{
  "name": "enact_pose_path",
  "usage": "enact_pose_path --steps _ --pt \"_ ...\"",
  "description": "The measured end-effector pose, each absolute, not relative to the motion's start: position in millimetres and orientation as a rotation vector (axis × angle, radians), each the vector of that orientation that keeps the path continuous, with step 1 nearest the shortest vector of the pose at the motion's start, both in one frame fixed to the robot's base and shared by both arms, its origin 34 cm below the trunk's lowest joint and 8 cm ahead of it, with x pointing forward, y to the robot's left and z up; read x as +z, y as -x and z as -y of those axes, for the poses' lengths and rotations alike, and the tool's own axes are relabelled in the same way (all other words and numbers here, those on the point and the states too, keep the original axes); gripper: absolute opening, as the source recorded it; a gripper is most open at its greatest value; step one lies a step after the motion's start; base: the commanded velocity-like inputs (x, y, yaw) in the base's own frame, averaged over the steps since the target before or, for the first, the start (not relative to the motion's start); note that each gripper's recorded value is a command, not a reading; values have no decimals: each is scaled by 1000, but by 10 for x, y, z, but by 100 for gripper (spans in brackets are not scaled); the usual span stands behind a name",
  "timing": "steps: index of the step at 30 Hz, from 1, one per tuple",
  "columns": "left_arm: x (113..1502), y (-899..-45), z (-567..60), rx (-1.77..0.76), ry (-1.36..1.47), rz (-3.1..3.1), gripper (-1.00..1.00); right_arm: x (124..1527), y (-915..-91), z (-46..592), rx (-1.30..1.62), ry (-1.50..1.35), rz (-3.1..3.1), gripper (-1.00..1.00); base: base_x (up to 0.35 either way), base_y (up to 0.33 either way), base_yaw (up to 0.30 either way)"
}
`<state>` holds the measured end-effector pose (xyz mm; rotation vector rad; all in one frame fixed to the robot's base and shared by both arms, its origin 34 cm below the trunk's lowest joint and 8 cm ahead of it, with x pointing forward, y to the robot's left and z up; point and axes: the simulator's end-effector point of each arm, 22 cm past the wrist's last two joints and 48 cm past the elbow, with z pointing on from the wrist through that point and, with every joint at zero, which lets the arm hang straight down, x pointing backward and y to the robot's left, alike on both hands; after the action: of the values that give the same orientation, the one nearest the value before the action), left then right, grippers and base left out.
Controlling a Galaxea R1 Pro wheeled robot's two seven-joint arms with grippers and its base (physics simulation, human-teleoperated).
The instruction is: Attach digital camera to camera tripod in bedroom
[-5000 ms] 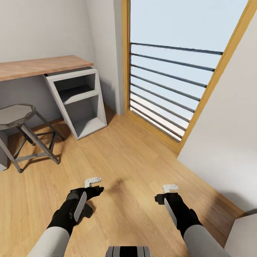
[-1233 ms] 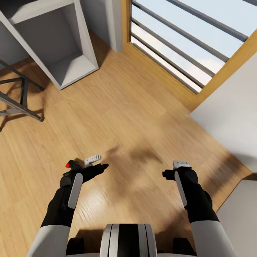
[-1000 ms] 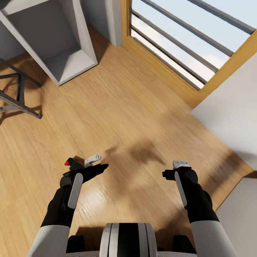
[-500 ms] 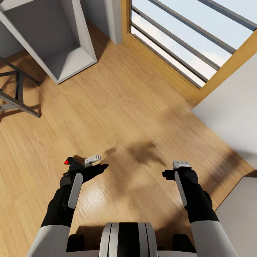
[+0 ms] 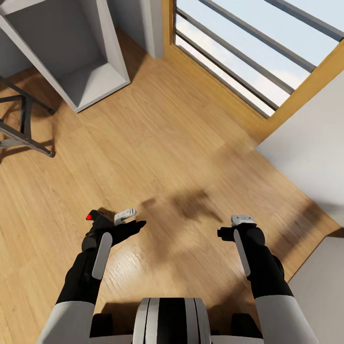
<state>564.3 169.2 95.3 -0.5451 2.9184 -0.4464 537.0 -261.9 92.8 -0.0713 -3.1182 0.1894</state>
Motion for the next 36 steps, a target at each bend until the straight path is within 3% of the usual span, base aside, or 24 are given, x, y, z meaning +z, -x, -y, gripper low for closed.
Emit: enact_pose_path --steps 9,20,36 --pt "673 -5558 -1650 -379 629 -2844 100 928 -5373 2617 188 72 3119 100 0 0 0" --pt "590 -5563 -1806 -179 922 -2738 100 928 -5376 2617 187 73 3121 100 0 0 0" --pt "569 -5441 -1931 150 1076 -2624 100 924 -5371 2612 186 73 3120 100 0 0 0"
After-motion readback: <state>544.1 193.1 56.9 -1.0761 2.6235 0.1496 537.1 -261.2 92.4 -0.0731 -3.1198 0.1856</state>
